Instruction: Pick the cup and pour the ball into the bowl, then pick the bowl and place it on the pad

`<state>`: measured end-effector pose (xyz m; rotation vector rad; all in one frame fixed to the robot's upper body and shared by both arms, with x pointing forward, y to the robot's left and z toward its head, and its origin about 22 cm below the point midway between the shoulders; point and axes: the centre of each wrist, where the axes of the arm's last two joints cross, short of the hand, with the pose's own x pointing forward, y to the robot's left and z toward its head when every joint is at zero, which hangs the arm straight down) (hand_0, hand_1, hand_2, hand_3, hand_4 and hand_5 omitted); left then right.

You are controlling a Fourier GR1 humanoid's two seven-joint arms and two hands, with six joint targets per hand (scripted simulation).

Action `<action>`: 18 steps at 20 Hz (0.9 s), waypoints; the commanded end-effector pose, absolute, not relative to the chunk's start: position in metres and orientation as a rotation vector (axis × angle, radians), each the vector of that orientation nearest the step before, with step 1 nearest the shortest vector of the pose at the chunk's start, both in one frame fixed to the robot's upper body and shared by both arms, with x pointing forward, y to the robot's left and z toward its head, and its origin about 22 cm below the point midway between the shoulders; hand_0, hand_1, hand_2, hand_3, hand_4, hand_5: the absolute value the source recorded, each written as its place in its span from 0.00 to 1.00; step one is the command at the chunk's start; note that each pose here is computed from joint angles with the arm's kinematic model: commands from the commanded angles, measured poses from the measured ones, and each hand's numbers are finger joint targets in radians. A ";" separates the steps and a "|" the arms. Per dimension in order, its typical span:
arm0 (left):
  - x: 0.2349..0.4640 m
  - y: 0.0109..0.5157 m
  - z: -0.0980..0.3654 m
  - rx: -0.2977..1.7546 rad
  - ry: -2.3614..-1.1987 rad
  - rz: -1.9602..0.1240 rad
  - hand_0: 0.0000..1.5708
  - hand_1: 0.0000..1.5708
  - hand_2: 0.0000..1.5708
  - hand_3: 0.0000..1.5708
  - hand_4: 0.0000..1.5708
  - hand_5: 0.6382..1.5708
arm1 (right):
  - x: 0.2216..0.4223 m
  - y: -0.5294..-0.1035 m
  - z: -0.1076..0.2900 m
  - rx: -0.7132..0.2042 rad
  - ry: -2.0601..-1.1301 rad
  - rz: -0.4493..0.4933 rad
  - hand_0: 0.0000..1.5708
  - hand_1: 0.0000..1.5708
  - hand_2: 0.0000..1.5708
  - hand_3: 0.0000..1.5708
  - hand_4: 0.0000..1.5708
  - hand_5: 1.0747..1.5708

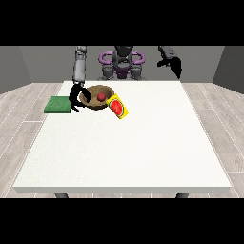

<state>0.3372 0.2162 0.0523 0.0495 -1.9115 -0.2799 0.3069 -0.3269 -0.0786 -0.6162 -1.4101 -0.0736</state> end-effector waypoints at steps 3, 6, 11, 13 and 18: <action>0.317 0.262 -0.004 0.099 -1.712 -0.184 0.00 0.00 0.00 0.00 0.62 0.84 | 0.316 -0.316 -0.070 -0.646 -1.088 0.024 1.00 1.00 1.00 0.62 0.52 0.98; 0.307 0.275 -0.023 0.152 -1.629 -0.135 0.00 0.00 0.00 0.00 0.64 0.83 | 0.354 -0.319 -0.019 -0.605 -1.061 0.039 1.00 1.00 1.00 0.57 0.51 0.99; 0.299 0.312 -0.024 0.191 -1.637 -0.107 0.00 0.00 0.00 0.00 0.64 0.83 | 0.357 -0.306 -0.005 -0.535 -1.062 0.032 1.00 1.00 1.00 0.49 0.51 1.00; 0.315 0.263 -0.001 0.147 -1.706 -0.145 0.00 0.00 0.00 0.00 0.63 0.83 | 0.363 -0.343 0.017 -0.595 -1.097 -0.003 1.00 1.00 1.00 0.49 0.51 1.00; 0.310 0.299 -0.015 0.192 -1.724 -0.094 0.00 0.00 0.00 0.00 0.67 0.85 | 0.357 -0.334 0.019 -0.546 -1.145 -0.029 1.00 1.00 1.00 0.48 0.50 1.00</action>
